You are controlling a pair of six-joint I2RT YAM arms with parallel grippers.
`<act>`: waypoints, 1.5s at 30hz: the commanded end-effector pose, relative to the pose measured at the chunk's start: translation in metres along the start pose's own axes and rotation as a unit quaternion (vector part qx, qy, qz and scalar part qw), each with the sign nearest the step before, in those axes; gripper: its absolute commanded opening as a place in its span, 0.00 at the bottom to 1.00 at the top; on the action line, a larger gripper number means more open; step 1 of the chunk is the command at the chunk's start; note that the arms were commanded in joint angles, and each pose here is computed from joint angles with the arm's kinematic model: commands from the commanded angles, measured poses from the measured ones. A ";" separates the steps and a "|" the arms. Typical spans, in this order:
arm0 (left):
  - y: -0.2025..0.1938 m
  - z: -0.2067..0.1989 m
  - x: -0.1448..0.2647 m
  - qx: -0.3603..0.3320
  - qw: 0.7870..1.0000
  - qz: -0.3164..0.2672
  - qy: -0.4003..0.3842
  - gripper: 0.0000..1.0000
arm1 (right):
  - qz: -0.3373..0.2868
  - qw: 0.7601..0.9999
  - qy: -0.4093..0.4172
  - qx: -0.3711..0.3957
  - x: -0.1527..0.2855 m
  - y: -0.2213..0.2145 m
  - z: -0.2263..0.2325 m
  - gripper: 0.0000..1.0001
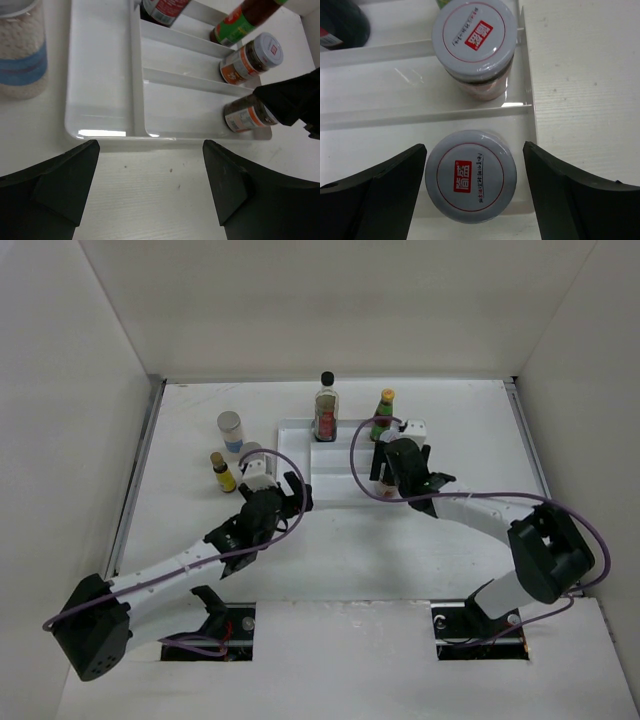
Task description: Organize the condiment bottles
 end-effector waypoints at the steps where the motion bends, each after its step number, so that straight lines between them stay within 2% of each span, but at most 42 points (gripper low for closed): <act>1: 0.039 -0.003 0.003 0.015 0.998 -0.047 0.033 0.85 | -0.089 0.995 0.035 -0.041 0.017 0.051 0.014 0.88; 5: 0.061 0.013 0.002 0.017 0.994 -0.064 0.085 0.85 | -0.136 0.987 0.058 -0.060 0.045 0.079 0.010 0.95; 8: 0.084 0.023 0.001 0.022 0.989 -0.079 0.124 0.85 | -0.179 0.978 0.062 -0.086 0.066 0.097 -0.004 0.95; 10: 0.100 0.031 0.000 0.024 0.984 -0.092 0.152 0.85 | -0.202 0.971 0.063 -0.110 0.074 0.104 -0.017 0.91; 12: 0.115 0.037 -0.002 0.026 0.979 -0.103 0.175 0.85 | -0.224 0.962 0.067 -0.143 0.082 0.105 -0.028 0.73; 14: 0.127 0.040 -0.004 0.022 0.975 -0.112 0.188 0.85 | -0.234 0.955 0.076 -0.165 0.085 0.101 -0.035 0.46; 15: 0.133 0.041 -0.006 0.018 0.974 -0.115 0.196 0.85 | -0.235 0.952 0.082 -0.176 0.086 0.098 -0.037 0.37; 17: 0.141 0.040 -0.011 0.003 0.971 -0.114 0.209 0.85 | -0.234 0.948 0.092 -0.196 0.085 0.091 -0.039 0.35; 19: 0.148 0.039 -0.018 -0.015 0.969 -0.106 0.222 0.87 | -0.229 0.946 0.103 -0.203 0.080 0.085 -0.038 0.43; 20: 0.149 0.039 -0.022 -0.026 0.968 -0.097 0.228 0.88 | -0.225 0.947 0.107 -0.205 0.077 0.082 -0.036 0.54; 21: 0.151 0.039 -0.027 -0.034 0.966 -0.088 0.239 0.89 | -0.219 0.947 0.111 -0.206 0.074 0.078 -0.033 0.71; 23: 0.152 0.040 -0.034 -0.040 0.964 -0.077 0.250 0.90 | -0.215 0.948 0.110 -0.207 0.070 0.074 -0.032 0.87; 25: 0.150 0.040 -0.044 -0.050 0.963 -0.060 0.257 0.91 | -0.213 0.948 0.111 -0.207 0.067 0.069 -0.030 0.94; 36: 0.126 0.055 -0.077 -0.077 0.954 -0.008 0.289 0.85 | -0.201 0.952 0.112 -0.202 0.058 0.059 -0.028 0.97; 40: 0.120 0.057 -0.087 -0.076 0.956 -0.002 0.283 0.73 | -0.198 0.953 0.111 -0.200 0.056 0.057 -0.027 0.98; 45: 0.129 0.049 -0.085 -0.073 0.961 -0.017 0.268 0.48 | -0.198 0.953 0.108 -0.201 0.055 0.057 -0.029 0.98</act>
Point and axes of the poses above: each gripper's point midway between its finger pads, its own x axis back along the fingers, its own z axis along the line the jaws close on, y = z × x, the point moved 6 cm from there along x, back along the fingers, and after that the axes turned 2 degrees about x, right-handed, at the moved point
